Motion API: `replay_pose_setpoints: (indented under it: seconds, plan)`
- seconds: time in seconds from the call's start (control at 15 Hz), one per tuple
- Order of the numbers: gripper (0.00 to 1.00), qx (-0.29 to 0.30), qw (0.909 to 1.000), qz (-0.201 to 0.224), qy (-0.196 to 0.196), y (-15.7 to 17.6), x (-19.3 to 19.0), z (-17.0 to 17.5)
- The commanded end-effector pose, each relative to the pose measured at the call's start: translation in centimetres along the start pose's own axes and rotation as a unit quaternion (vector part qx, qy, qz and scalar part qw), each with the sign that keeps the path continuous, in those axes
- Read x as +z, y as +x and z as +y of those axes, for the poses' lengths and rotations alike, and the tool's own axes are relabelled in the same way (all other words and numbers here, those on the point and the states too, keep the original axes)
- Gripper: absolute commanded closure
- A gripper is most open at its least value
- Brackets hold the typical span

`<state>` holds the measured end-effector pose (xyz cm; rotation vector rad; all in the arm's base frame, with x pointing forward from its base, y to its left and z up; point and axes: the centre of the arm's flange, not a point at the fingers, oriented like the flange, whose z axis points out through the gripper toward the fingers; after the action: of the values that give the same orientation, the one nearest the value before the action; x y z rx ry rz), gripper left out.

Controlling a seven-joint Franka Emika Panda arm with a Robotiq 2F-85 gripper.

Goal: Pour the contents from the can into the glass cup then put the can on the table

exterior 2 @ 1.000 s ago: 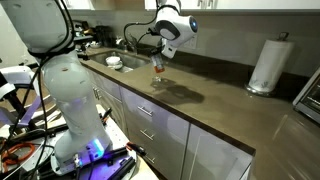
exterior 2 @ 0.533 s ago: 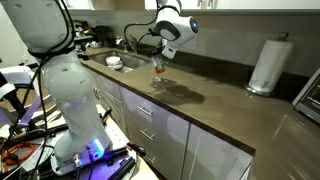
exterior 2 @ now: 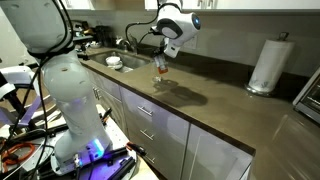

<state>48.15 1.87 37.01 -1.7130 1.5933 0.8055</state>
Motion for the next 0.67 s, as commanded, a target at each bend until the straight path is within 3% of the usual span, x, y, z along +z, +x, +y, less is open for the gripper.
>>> replay_pose_setpoints:
  seconds: [0.0, 0.6]
  plan:
    - [0.75, 0.015, 0.9989, 0.043, 0.013, -2.3, -1.0, 0.6]
    - [0.75, 0.001, 0.9970, 0.077, 0.005, -5.3, -1.5, -0.5]
